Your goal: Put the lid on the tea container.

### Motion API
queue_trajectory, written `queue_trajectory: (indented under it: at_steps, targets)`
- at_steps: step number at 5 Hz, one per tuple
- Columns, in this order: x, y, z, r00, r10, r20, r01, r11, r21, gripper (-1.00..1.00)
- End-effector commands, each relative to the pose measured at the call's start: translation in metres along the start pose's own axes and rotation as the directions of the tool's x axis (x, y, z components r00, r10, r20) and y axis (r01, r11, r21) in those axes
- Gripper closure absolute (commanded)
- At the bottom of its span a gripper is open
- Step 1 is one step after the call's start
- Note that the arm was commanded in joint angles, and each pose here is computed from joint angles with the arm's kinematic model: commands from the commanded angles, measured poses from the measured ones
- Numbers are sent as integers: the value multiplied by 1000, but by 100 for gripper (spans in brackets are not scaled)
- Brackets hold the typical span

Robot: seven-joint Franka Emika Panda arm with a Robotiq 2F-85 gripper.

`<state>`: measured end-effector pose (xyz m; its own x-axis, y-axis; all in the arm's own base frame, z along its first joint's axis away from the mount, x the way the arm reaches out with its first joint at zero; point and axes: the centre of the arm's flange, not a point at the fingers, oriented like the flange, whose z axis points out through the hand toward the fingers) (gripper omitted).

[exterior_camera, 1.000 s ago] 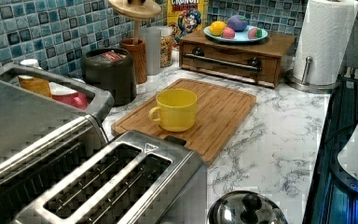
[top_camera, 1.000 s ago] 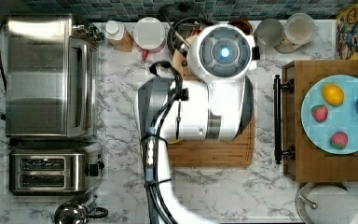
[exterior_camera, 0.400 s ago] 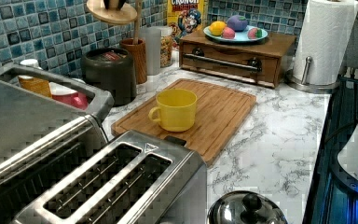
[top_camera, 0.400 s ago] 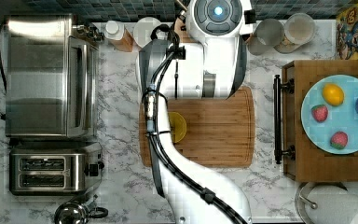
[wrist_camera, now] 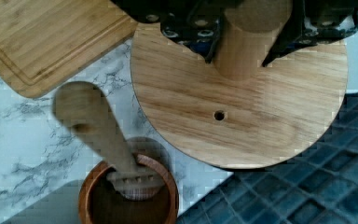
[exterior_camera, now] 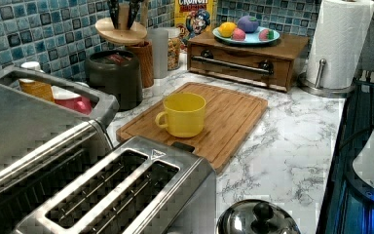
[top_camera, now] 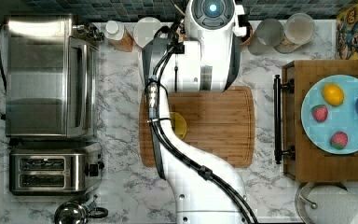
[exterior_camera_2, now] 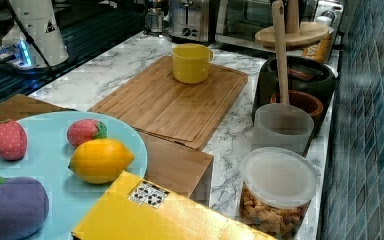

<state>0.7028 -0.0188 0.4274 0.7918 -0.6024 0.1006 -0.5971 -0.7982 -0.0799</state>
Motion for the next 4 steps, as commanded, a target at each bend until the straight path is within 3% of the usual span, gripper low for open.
queue_trajectory:
  at_steps: [1, 3, 4]
  targets:
    - [10, -49, -142, 978, 15, -210, 34, 974, 226, 100]
    - [16, -47, -157, 970, 57, -237, 3, 970, 242, 100]
    - [19, -56, -141, 976, 34, -217, 12, 978, 210, 100]
